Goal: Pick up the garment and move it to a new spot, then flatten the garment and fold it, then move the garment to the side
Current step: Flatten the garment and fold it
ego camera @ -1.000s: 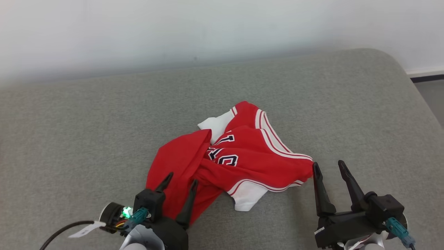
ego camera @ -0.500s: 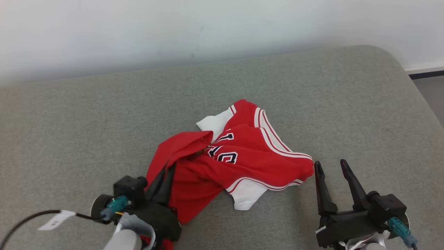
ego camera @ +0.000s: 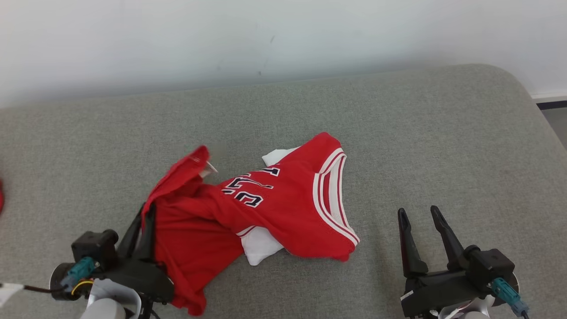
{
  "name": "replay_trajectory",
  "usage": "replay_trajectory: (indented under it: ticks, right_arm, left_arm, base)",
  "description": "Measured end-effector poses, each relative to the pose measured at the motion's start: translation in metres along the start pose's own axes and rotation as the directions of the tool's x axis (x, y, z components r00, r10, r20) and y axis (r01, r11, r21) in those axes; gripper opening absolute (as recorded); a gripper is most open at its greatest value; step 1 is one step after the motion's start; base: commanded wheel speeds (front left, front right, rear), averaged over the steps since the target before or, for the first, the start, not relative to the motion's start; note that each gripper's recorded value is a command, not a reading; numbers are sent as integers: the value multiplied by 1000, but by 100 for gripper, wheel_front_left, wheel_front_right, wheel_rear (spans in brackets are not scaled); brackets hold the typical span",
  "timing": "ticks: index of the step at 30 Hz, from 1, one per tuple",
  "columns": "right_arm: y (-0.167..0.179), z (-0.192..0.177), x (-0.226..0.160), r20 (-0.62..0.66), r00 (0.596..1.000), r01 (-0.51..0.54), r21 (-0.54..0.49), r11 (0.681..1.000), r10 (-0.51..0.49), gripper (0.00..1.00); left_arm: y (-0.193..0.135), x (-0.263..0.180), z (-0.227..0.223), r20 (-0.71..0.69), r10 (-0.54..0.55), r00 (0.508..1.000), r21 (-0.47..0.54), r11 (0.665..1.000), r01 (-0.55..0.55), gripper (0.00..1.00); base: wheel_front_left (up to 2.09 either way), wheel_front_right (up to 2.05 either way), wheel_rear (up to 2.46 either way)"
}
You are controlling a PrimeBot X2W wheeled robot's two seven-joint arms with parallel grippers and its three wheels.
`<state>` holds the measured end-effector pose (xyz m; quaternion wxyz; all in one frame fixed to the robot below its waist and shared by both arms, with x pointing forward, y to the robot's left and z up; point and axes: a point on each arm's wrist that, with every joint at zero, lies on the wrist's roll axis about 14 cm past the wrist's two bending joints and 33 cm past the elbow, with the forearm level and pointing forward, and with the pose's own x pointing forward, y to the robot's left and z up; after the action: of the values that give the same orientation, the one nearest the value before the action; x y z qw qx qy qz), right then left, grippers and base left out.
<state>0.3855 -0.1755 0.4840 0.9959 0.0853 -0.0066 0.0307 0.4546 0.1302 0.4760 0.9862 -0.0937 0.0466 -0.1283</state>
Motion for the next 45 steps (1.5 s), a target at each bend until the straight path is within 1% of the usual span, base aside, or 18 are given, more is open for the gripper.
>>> replay_trajectory:
  ticks: [1, 3, 6, 9, 11, 13, 20, 24, 28, 29, 30, 31, 34, 37, 39, 41, 45]
  right_arm:
    - [0, 0, 0, 0, 1000, 0, 0, 1000, 0, 100]
    - [-1, -1, 0, -2, 1000, 3, 0, 1000, -3, 100]
    - [-2, -2, 0, -5, 1000, 5, 1, 1000, -5, 100]
    - [-1, -3, 1, -7, 1000, 3, 1, 1000, -3, 100]
    - [0, -3, 2, -8, 1000, 1, 1, 1000, -1, 100]
    - [0, -3, 3, -7, 1000, 0, 1, 1000, 1, 100]
    - [4, -4, 5, -10, 1000, -11, 3, 1000, 11, 100]
    - [8, -6, 6, -15, 1000, -24, 5, 1000, 24, 100]
    - [10, -5, 5, -13, 999, -30, 5, 1000, 30, 100]
    - [10, -5, 5, -12, 999, -31, 5, 1000, 31, 100]
    - [10, -5, 5, -11, 999, -31, 5, 1000, 31, 100]
    - [10, -4, 5, -10, 999, -31, 4, 1000, 31, 100]
    - [11, -3, 5, -6, 999, -32, 2, 999, 32, 100]
    - [12, -2, 5, -5, 999, -37, 3, 999, 37, 100]
    - [14, -3, 4, -8, 999, -41, 4, 999, 41, 100]
    - [15, -5, 3, -12, 999, -45, 8, 999, 45, 100]
    - [20, -5, 5, -12, 998, -60, 11, 998, 60, 100]
  left_arm:
    - [0, 0, 0, 0, 0, 1000, 0, 1000, 0, 100]
    - [2, 0, -3, 2, 10, 1000, 41, 999, -10, 100]
    - [-1, -4, -8, 2, 21, 1000, 30, 999, -21, 100]
    - [-8, -10, -11, 6, 15, 1000, 63, 998, -15, 100]
    - [-17, -17, -13, 15, 11, 1000, 26, 1000, -11, 100]
    - [-24, -27, -21, 2, 13, 1000, 18, 1000, -13, 100]
    - [-38, -64, -55, -101, 25, 995, -28, 999, -28, 100]
    - [-40, -72, -67, -144, 31, 989, -43, 998, -38, 100]
    - [-32, -76, -74, -169, 62, 984, -34, 997, -69, 99]
    - [-29, -76, -75, -172, 69, 983, -35, 996, -76, 59]
    - [-26, -75, -74, -169, 78, 982, -34, 996, -85, 31]
    - [-22, -74, -72, -163, 92, 982, -28, 995, -98, 0]
    - [-14, -76, -71, -161, 109, 981, -27, 993, -114, 0]
    - [-11, -74, -59, -120, 112, 986, -102, 987, -124, 0]
    - [-8, -71, -43, -70, 111, 991, -129, 984, -120, 0]
    - [-6, -68, -17, 8, 120, 993, -152, 981, -117, 0]
    - [2, -69, 31, 119, 122, 985, -139, 985, -105, 0]
  base:
    - [0, 0, 0]
    - [0, 0, 0]
    - [0, 0, 0]
    - [0, 0, 0]
    - [0, 0, 0]
    - [0, 0, 0]
    - [0, 0, 0]
    - [0, 0, 0]
    - [0, 0, 0]
    - [0, 0, 0]
    - [0, 0, 0]
    - [0, 0, 0]
    - [0, 0, 0]
    - [0, 0, 0]
    - [0, 0, 0]
    - [0, 0, 0]
    - [0, 0, 0]
